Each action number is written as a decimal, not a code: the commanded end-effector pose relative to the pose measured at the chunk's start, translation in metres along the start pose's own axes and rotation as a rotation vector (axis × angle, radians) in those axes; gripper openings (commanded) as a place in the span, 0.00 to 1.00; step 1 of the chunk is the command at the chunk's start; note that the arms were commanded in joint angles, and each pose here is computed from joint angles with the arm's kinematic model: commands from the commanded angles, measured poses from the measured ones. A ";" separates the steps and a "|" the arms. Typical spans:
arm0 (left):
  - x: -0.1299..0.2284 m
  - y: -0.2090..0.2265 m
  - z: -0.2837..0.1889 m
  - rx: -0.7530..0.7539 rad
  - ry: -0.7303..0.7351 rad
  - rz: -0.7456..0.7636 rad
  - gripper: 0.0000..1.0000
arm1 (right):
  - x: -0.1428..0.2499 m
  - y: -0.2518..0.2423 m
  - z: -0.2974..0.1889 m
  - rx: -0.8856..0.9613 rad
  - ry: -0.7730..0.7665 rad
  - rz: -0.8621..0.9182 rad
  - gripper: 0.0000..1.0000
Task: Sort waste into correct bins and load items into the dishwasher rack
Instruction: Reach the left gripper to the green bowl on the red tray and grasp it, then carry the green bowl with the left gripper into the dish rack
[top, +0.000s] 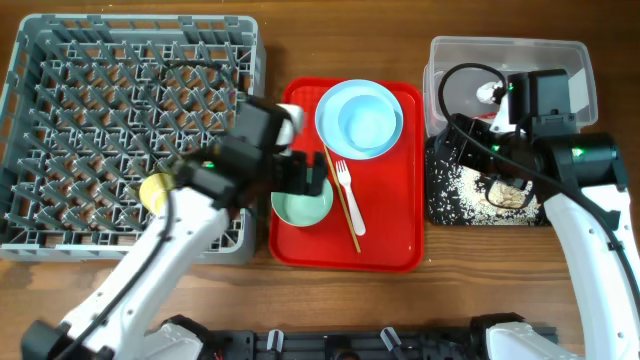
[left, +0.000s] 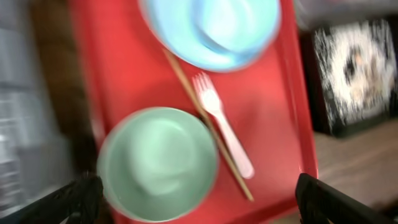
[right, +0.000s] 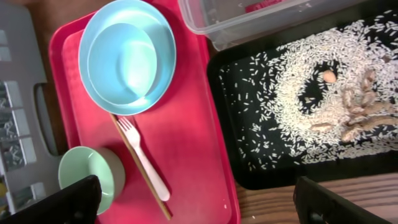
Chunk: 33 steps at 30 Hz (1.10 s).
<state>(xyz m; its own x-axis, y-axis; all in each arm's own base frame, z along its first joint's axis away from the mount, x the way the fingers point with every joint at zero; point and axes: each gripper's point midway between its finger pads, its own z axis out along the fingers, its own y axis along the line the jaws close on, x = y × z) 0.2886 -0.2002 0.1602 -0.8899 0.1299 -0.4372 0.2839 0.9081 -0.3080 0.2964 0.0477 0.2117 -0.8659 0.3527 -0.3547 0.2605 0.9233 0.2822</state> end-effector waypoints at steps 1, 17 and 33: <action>0.023 -0.025 0.034 0.017 0.108 0.081 0.99 | -0.007 -0.002 -0.005 0.017 -0.026 0.019 1.00; 0.092 -0.014 0.119 -0.082 0.410 0.118 0.37 | -0.004 -0.003 -0.005 0.022 -0.016 0.017 1.00; -0.012 -0.032 0.037 0.012 0.081 0.071 0.04 | 0.000 -0.006 -0.005 0.034 0.000 0.012 1.00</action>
<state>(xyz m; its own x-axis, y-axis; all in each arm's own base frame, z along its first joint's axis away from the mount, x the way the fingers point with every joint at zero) 0.2763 -0.2568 0.0842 -0.9145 0.3163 -0.2523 0.3760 0.8946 -0.2416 0.2897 0.0460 0.2084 -0.8755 0.3517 -0.3315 0.2708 0.9251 0.2662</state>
